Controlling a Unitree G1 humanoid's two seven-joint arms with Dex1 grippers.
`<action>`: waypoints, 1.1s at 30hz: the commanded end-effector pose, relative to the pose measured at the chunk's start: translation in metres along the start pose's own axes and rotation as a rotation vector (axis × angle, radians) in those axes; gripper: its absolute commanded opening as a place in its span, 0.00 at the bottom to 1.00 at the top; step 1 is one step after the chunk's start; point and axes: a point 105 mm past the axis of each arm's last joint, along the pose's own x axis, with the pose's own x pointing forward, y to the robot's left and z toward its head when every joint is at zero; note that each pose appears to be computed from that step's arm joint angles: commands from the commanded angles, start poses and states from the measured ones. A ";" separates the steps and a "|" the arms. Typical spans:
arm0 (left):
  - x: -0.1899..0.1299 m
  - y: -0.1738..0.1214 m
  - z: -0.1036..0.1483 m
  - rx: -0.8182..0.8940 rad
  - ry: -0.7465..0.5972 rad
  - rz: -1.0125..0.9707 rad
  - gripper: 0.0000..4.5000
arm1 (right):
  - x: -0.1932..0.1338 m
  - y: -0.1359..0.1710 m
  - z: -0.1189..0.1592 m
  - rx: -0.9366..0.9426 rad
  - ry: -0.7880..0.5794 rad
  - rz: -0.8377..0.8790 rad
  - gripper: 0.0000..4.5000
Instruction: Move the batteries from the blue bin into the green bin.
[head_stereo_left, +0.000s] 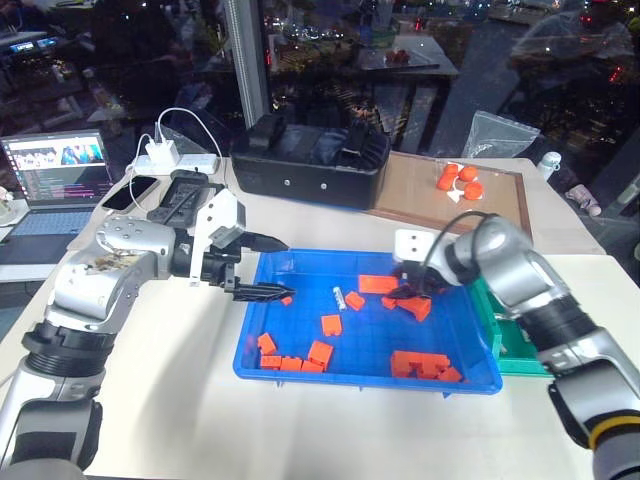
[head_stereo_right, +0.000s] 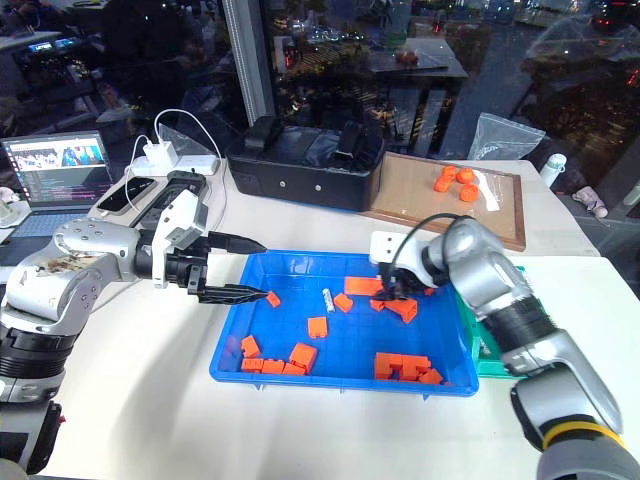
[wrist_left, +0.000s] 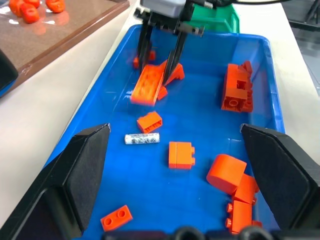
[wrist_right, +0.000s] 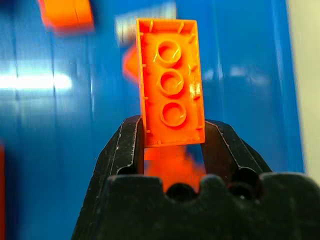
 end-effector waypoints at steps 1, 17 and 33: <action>-0.002 0.000 0.011 0.060 -0.008 -0.011 1.00 | -0.019 -0.015 -0.009 0.039 0.032 -0.110 0.31; -0.007 0.001 0.011 0.064 0.012 -0.004 1.00 | 0.037 0.008 0.080 -0.100 -0.229 -0.008 0.98; -0.017 -0.004 0.008 0.051 0.027 0.039 1.00 | 0.086 -0.001 0.088 -0.188 -0.163 0.129 0.98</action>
